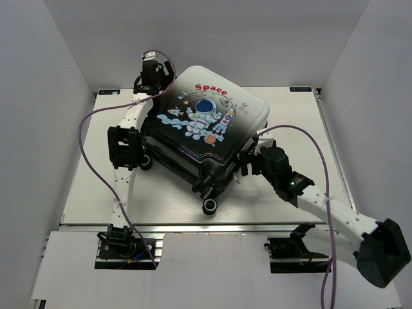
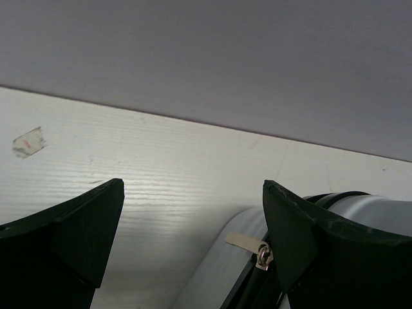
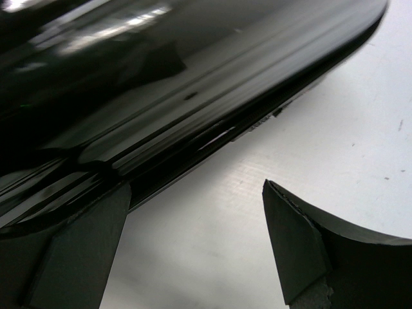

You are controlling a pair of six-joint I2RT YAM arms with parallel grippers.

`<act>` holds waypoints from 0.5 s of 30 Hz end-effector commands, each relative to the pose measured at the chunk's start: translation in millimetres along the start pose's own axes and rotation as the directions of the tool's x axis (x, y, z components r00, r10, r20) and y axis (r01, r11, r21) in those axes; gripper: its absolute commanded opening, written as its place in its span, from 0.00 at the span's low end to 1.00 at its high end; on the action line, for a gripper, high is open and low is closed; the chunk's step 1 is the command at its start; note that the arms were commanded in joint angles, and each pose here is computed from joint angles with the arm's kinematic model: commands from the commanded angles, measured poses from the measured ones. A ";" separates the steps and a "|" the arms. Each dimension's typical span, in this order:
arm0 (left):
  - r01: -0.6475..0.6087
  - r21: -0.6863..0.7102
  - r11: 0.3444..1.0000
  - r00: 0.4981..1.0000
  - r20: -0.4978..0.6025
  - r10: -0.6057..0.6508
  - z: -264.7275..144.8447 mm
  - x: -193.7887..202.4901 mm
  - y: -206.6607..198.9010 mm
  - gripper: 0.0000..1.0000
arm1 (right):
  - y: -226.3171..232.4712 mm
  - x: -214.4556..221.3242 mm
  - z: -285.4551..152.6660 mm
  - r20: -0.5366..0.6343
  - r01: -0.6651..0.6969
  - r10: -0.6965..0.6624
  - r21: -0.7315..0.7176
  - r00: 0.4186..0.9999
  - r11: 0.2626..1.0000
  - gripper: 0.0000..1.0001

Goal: Pack the luggage

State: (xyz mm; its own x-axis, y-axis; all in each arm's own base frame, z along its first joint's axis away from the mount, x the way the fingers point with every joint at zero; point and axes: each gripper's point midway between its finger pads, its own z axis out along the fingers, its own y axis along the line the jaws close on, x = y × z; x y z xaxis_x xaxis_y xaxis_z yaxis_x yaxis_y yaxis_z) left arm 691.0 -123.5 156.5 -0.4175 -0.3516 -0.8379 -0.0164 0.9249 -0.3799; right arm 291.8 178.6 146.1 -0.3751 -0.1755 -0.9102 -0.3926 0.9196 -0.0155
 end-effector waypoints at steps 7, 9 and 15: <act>-0.122 0.116 0.986 0.974 0.205 0.096 -121.3 -100.6 -133.1 0.98 | -16.5 -57.0 -59.2 0.140 -0.180 0.165 0.096 0.976 0.979 0.89; -0.146 0.060 0.988 0.963 0.237 0.127 -160.3 -127.8 -128.3 0.98 | -18.9 -53.1 -63.4 0.102 -0.187 0.176 0.117 0.979 0.975 0.89; -0.187 -0.032 0.982 0.965 0.184 0.190 -242.8 -141.8 -114.0 0.98 | 1.3 -39.2 -76.0 0.003 -0.157 0.157 -0.002 0.988 0.988 0.89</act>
State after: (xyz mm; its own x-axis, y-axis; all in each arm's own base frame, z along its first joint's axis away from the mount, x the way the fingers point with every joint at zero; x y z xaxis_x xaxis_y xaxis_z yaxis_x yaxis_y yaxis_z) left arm 584.7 -174.4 369.4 -0.2373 -0.2285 -0.9442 0.0805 0.9640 -0.2535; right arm 258.5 155.2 207.9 -0.3845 -0.0150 -0.9230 -0.2778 0.9554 0.1002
